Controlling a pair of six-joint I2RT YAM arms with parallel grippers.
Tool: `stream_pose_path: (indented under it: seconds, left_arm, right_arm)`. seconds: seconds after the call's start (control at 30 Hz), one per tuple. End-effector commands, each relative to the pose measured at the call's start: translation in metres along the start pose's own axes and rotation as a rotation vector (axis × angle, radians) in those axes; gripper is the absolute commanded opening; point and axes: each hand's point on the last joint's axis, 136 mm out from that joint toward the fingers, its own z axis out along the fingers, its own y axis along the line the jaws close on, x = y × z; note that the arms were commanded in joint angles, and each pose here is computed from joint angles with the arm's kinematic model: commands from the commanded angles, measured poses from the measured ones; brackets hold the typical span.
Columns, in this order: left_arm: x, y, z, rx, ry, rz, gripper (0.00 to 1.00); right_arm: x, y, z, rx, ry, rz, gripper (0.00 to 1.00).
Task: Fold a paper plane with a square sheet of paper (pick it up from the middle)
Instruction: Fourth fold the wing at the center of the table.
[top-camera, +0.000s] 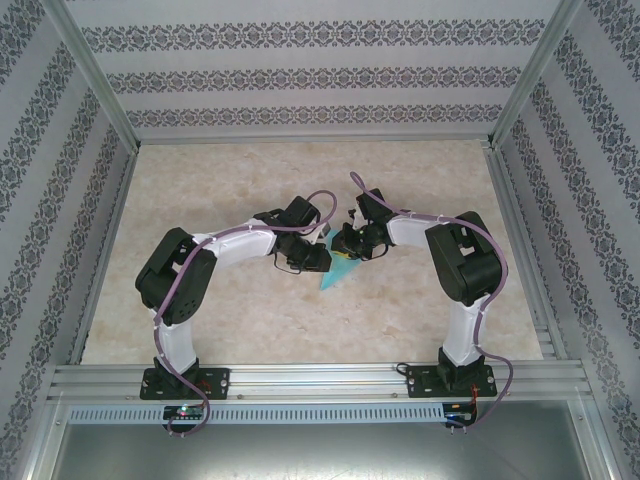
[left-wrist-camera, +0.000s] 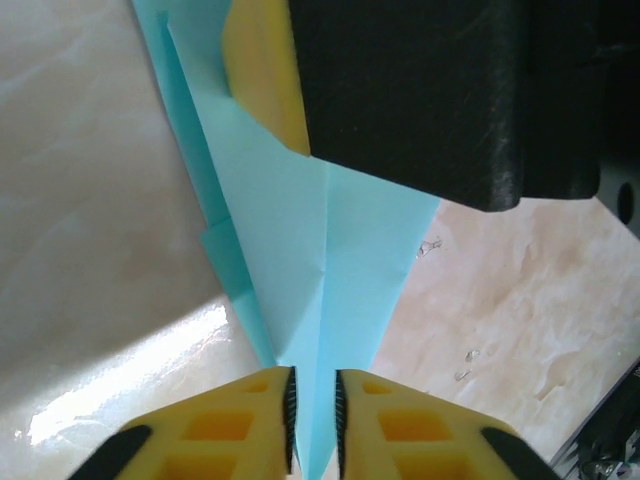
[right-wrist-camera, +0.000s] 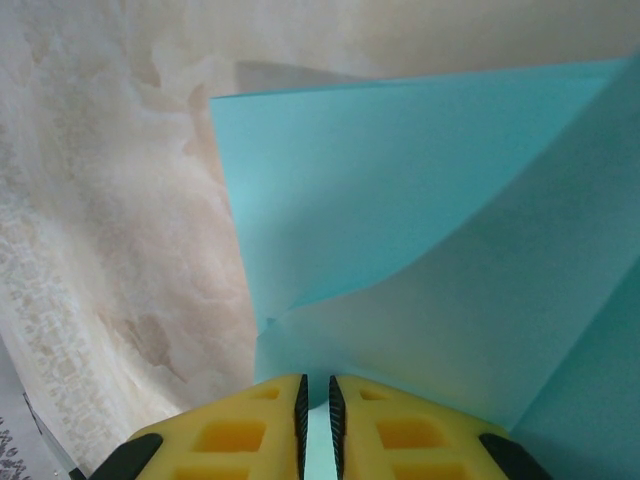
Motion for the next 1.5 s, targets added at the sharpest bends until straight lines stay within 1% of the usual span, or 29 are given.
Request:
stream_pose_path:
  seconds: [0.0, 0.17, 0.67, 1.03, 1.47]
  left_arm:
    - [-0.006, -0.007, 0.004, 0.034, 0.003, -0.011, 0.17]
    - [0.001, 0.001, 0.015, 0.029, 0.031, -0.026, 0.14]
    - [0.020, 0.005, 0.035, 0.070, 0.082, -0.062, 0.11]
    - [0.025, 0.001, 0.041, 0.081, 0.092, -0.062, 0.11]
    - [0.029, -0.005, 0.044, 0.038, 0.105, -0.024, 0.11]
  right_arm:
    - [0.022, -0.027, 0.008, 0.085, 0.051, 0.034, 0.18]
    - [0.022, -0.025, 0.007, 0.082, 0.052, 0.031, 0.18]
    - [0.025, -0.028, 0.003, 0.086, 0.049, 0.035, 0.17]
    - [0.029, -0.035, 0.003, 0.095, 0.046, 0.044, 0.17]
    - [0.032, -0.043, 0.004, 0.091, 0.038, 0.057, 0.17]
